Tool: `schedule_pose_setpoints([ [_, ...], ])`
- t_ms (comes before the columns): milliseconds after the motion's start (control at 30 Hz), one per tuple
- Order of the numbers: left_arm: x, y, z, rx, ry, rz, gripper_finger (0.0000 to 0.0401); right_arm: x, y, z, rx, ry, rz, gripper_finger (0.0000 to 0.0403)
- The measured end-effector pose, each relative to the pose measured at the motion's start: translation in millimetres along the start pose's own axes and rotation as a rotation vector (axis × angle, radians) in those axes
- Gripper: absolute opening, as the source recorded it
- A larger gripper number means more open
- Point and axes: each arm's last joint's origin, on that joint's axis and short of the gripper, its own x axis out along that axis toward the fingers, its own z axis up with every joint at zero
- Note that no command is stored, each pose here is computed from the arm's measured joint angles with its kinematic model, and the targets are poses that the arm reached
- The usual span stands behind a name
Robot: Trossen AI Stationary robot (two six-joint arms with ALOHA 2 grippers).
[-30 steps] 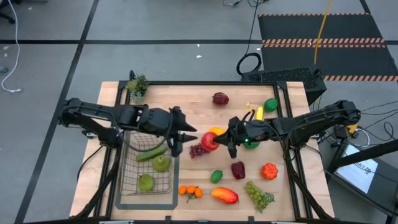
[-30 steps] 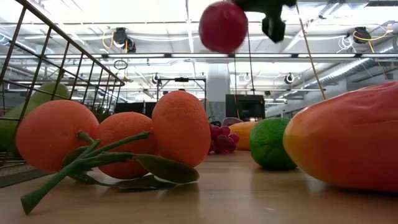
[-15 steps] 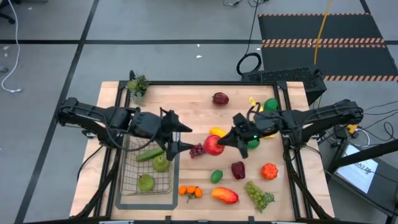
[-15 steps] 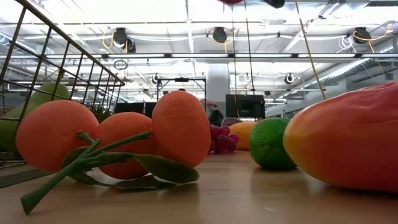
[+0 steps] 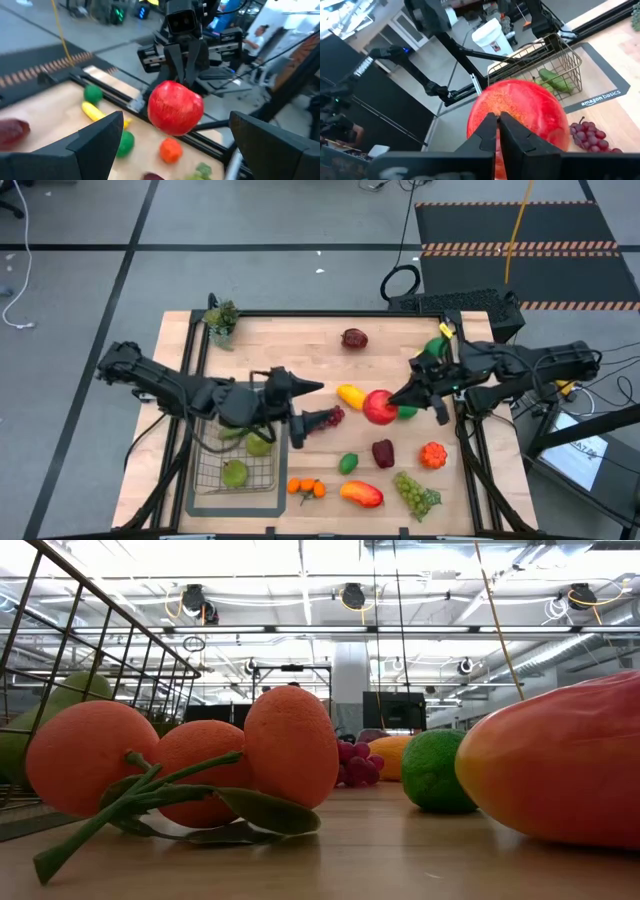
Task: Build produce basket
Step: Put the red apple into the wire basket
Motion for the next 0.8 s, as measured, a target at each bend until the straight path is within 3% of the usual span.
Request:
schedule_pose_setpoints([
  [133, 19, -3, -12, 0.076, -0.028, 0.019, 0.0365, -11, -3, -7, 0.015, -0.015, 0.011, 0.0001],
  [233, 31, 1, -18, 0.195, -0.019, 0.054, 0.0365, -14, -8, -13, 0.014, -0.022, 0.016, 0.0001],
  [367, 38, 7, -18, 0.080, -0.039, 0.074, 0.0365, -12, -10, -15, 0.018, -0.092, 0.068, 0.0001],
  [633, 46, 17, -5, 0.044, 0.025, -0.163, 0.0367, 7, -13, -13, 0.061, -0.206, 0.091, 0.0001],
  [800, 54, 29, 0, 0.041, 0.082, -0.270, 0.0395, 23, -14, -12, 0.106, -0.211, 0.102, 0.0001],
])
